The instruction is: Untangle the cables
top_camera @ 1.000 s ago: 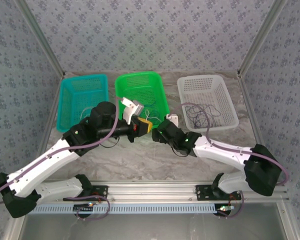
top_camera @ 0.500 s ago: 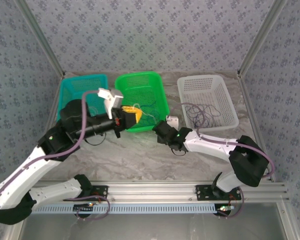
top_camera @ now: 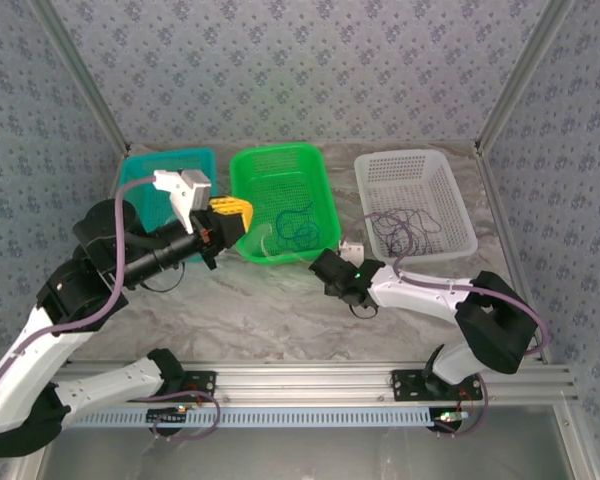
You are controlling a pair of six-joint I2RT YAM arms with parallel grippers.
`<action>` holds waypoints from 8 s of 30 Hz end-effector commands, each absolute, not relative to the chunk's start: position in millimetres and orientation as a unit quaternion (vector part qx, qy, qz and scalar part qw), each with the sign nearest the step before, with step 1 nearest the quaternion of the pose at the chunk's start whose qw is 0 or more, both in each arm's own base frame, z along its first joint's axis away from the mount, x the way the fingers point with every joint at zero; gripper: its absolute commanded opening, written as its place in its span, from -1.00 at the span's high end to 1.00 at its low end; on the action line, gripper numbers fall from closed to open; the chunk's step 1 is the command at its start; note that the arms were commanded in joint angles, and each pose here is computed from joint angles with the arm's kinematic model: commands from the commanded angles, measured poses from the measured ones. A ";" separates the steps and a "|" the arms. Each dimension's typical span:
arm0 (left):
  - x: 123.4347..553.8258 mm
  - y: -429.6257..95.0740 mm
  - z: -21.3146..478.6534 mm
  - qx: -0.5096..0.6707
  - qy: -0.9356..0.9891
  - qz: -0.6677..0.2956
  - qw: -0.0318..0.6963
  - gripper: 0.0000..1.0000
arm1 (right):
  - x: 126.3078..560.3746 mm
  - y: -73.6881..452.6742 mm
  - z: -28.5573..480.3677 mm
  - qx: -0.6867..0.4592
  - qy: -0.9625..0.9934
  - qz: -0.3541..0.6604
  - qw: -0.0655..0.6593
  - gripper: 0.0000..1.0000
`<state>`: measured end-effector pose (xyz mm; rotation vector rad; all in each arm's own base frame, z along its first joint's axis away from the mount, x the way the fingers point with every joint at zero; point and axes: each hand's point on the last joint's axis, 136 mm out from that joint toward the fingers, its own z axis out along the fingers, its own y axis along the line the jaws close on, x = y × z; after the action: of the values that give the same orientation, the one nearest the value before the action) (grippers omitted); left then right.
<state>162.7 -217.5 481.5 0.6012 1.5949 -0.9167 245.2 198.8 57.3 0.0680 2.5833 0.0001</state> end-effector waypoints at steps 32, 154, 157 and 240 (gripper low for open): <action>188.2 -200.0 343.7 0.185 0.807 -0.301 0.474 -0.19 | 257.0 217.1 40.7 -0.066 0.966 -0.005 0.249 -0.22; 222.3 -370.6 278.9 0.289 0.795 -0.394 0.360 1.00 | 259.3 195.0 145.6 0.014 0.894 0.112 0.434 -0.49; 219.3 -371.1 281.6 0.289 0.793 -0.401 0.357 1.00 | 266.4 203.4 141.6 0.011 0.894 0.112 0.434 -0.60; 361.9 16.6 179.6 -0.233 0.913 -0.187 0.278 -0.99 | 220.1 237.7 81.3 -0.066 0.953 0.026 0.294 1.00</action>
<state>377.1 26.0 189.2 -0.5943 2.4010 -0.4372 217.9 242.6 68.7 -0.1609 2.5591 0.1015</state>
